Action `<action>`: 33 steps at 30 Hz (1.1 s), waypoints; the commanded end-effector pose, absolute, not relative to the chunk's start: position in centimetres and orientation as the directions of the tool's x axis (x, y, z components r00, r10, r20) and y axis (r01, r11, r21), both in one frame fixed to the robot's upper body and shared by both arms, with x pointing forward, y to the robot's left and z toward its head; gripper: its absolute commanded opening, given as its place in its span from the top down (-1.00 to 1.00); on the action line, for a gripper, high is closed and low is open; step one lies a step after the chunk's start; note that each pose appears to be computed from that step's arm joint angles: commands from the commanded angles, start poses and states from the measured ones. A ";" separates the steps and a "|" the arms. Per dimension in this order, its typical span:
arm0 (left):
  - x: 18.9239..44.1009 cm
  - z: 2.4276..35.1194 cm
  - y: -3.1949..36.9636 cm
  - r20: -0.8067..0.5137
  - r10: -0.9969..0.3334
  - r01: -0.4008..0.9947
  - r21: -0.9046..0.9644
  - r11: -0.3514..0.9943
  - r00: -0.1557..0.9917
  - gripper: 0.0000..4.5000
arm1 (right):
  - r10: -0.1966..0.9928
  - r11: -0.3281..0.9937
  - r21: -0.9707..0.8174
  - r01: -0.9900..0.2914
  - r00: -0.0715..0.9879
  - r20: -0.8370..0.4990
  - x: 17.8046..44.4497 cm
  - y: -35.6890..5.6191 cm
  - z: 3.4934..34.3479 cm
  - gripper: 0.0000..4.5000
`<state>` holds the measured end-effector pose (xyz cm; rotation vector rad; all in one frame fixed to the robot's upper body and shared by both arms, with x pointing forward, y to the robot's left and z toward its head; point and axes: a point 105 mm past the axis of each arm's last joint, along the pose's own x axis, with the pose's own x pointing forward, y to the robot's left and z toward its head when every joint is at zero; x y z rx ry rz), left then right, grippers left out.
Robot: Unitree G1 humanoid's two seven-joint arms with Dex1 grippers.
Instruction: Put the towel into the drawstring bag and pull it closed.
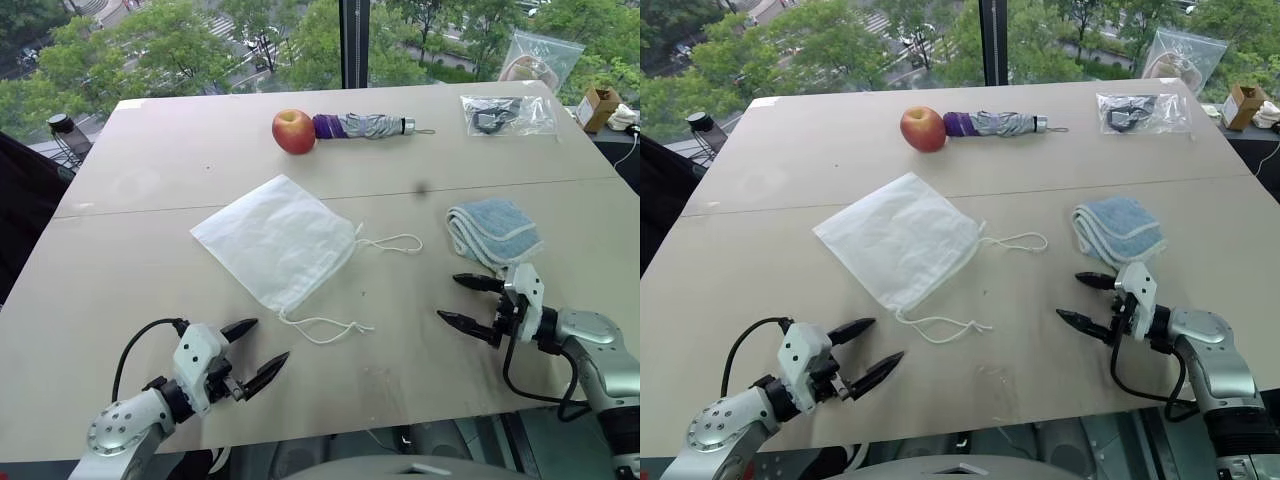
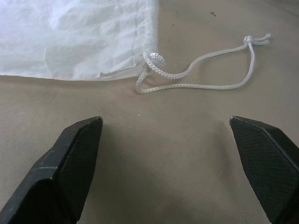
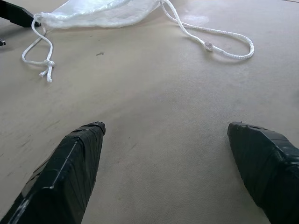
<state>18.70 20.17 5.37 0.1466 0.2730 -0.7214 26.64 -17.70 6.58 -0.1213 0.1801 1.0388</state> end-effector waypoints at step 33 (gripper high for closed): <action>25.4 11.6 12.7 -0.047 -0.666 0.667 0.109 0.737 0.744 -0.98 | 0.918 0.394 0.000 -0.919 0.394 -0.047 26.0 -14.8 10.8 -0.99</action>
